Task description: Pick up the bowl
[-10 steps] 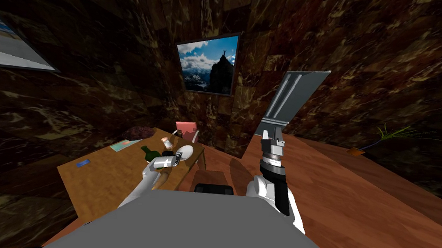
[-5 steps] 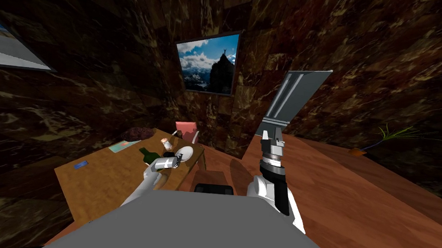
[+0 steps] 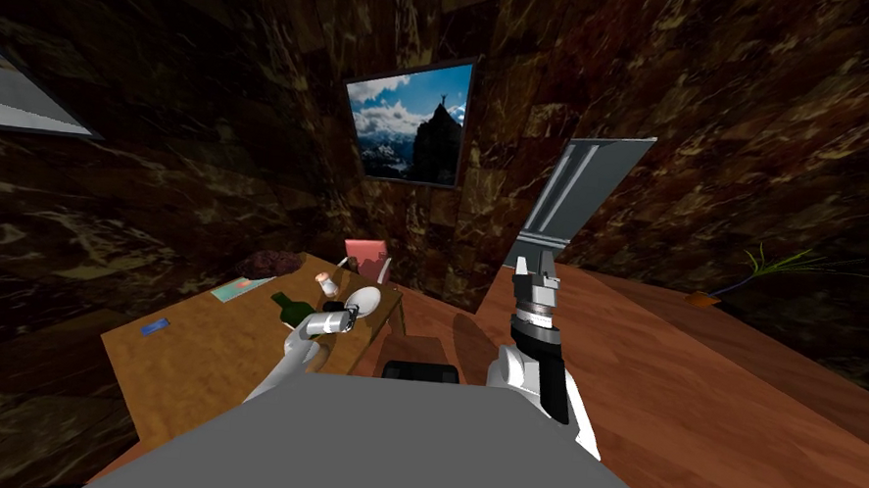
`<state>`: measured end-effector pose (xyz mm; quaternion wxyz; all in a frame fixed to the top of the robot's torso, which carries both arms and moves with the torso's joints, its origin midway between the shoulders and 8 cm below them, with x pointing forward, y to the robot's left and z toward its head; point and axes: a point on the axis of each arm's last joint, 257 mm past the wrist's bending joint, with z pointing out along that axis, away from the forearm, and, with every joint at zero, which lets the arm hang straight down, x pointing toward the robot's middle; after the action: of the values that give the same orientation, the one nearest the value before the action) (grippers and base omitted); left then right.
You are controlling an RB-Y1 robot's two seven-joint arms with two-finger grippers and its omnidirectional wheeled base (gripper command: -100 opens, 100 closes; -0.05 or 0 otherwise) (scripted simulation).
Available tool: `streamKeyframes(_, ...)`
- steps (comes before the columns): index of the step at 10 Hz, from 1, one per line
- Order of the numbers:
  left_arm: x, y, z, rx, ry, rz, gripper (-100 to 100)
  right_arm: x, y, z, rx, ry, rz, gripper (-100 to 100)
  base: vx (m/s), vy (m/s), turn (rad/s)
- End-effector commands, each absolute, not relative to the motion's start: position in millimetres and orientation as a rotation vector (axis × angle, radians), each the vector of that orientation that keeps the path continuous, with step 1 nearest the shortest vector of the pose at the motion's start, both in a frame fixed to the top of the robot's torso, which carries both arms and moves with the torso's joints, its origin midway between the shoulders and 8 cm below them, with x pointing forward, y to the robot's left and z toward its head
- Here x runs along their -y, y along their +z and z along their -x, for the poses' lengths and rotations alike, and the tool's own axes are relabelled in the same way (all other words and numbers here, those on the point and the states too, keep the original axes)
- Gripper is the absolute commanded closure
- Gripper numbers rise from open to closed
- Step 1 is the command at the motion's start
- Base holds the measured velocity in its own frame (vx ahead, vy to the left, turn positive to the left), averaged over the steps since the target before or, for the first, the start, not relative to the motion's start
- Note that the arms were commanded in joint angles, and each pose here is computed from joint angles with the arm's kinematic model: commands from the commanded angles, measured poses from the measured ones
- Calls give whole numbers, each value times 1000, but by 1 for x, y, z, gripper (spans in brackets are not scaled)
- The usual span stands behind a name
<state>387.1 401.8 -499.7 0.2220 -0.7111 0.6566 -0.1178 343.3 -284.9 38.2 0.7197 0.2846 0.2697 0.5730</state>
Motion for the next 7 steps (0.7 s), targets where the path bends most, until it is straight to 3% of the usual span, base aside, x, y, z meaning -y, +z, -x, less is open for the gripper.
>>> streamKeyframes(1,-402,-500,-387,-1814,-326,1965,100,285,38,-343,-596,1267,-629,0,3,1,-11)
streamKeyframes(3,-402,-499,-388,-1815,-326,1962,100,285,38,-343,-596,1267,-629,0,0,0,0)
streamKeyframes(4,-402,-499,-388,-1815,-326,1963,0,285,38,-343,-596,1267,-629,0,0,0,0)
streamKeyframes(5,-404,-489,-391,-1814,-330,1962,100,285,38,-343,-596,1267,-629,0,-25,-21,25)
streamKeyframes(7,-406,-481,-392,-1817,-330,1960,100,285,38,-343,-596,1267,-629,0,-43,-38,19)
